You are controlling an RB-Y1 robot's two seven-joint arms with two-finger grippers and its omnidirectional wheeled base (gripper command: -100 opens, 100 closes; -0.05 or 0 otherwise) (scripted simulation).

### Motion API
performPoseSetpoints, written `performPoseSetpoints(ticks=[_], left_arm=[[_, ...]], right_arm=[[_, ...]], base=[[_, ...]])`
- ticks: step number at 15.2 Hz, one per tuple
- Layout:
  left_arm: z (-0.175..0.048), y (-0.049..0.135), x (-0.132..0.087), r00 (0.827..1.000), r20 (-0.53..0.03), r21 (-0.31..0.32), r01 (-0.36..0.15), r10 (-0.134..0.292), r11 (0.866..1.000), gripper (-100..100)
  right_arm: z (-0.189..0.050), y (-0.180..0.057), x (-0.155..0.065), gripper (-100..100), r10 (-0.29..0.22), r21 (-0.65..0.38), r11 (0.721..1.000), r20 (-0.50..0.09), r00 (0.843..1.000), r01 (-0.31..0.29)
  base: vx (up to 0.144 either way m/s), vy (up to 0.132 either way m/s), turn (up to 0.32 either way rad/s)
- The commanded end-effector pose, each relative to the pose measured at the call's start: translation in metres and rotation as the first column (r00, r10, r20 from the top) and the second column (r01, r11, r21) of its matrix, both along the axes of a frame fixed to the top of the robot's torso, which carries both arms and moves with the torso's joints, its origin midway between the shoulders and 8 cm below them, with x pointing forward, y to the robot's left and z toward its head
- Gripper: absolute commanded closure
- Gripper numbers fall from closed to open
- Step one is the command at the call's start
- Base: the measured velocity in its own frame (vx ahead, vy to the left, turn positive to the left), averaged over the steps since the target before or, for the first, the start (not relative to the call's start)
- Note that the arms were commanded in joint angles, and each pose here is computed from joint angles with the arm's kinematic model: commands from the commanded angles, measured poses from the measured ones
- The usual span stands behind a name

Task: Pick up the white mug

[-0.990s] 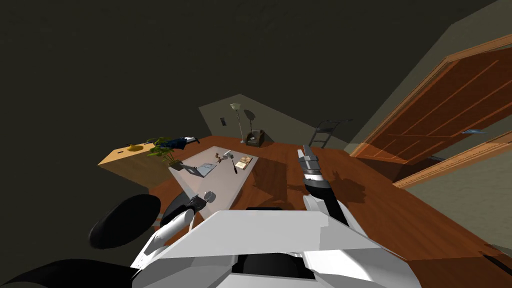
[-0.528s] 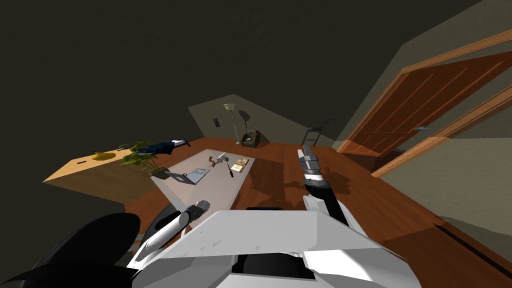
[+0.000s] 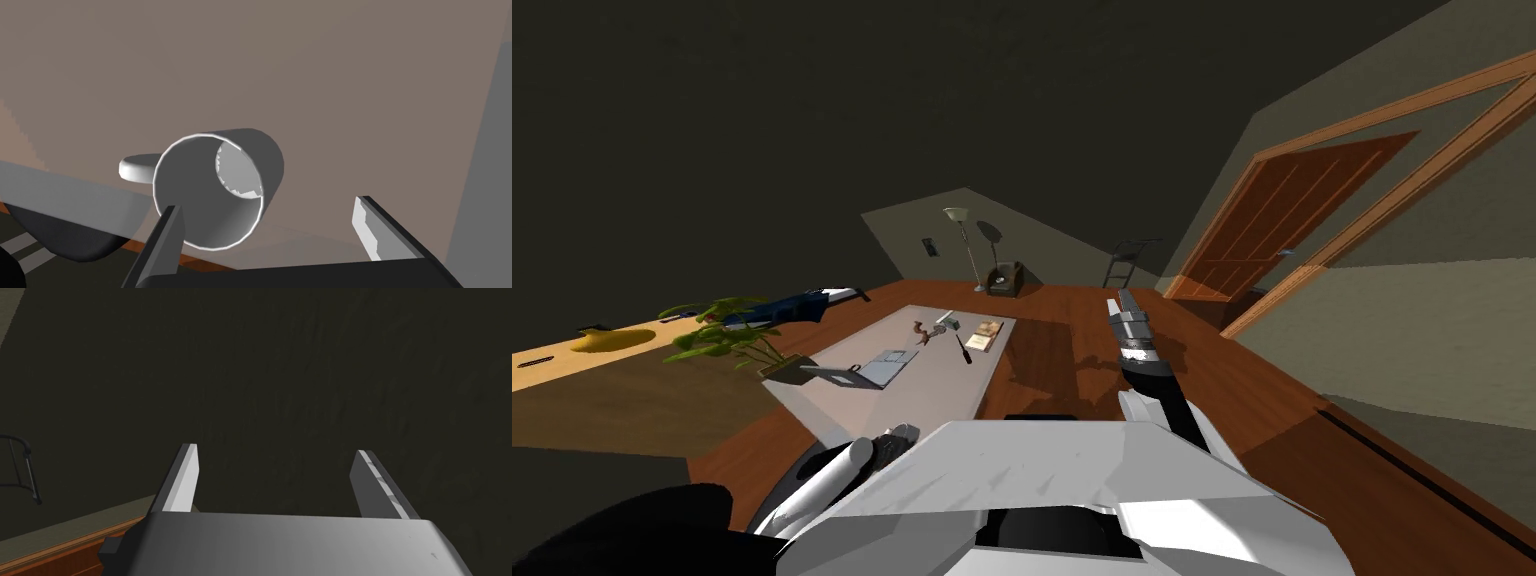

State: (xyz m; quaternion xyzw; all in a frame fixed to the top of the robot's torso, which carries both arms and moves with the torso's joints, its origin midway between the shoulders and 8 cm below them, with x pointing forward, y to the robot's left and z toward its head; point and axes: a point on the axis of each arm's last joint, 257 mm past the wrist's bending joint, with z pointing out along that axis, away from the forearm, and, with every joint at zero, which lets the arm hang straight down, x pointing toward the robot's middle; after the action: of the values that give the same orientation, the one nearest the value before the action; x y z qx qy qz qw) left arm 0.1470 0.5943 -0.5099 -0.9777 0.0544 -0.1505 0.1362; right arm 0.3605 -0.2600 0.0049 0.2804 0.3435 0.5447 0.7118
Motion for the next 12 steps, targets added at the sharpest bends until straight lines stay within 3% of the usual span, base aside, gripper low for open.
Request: performPoseSetpoints(ticks=[1,2,7,9,10,12], left_arm=[[-0.006,-0.005,-0.014,0.999,-0.026,-0.046,-0.032,0.031,0.998,-100],[-0.010,-0.006,-0.025,0.997,-0.043,-0.081,-0.068,0.064,0.994,-100],[-0.016,-0.013,-0.046,0.989,-0.086,-0.156,-0.130,0.117,0.979,-100],[-0.019,-0.017,-0.061,0.981,-0.116,-0.206,-0.178,0.157,0.962,-100],[-0.019,-0.017,-0.061,0.981,-0.116,-0.206,-0.178,0.157,0.962,-100],[-0.020,-0.019,-0.071,0.974,-0.135,-0.236,-0.210,0.182,0.949,-100]], right_arm=[[0.000,0.000,0.000,0,0.000,0.000,1.000,0.000,1.000,0.000],[0.000,0.000,0.000,0,0.000,0.000,1.000,0.000,1.000,0.000],[0.000,0.000,0.000,0,0.000,0.000,1.000,0.000,1.000,0.000],[0.000,0.000,0.000,0,0.000,0.000,1.000,0.000,1.000,0.000],[0.000,0.000,0.000,0,0.000,0.000,1.000,0.000,1.000,0.000],[0.000,0.000,0.000,0,0.000,0.000,1.000,0.000,1.000,0.000]], base=[[0.047,0.043,-0.159],[0.047,0.044,-0.148],[0.032,0.038,-0.130],[0.022,0.042,-0.128],[0.020,0.048,-0.117],[0.020,0.047,-0.096]])
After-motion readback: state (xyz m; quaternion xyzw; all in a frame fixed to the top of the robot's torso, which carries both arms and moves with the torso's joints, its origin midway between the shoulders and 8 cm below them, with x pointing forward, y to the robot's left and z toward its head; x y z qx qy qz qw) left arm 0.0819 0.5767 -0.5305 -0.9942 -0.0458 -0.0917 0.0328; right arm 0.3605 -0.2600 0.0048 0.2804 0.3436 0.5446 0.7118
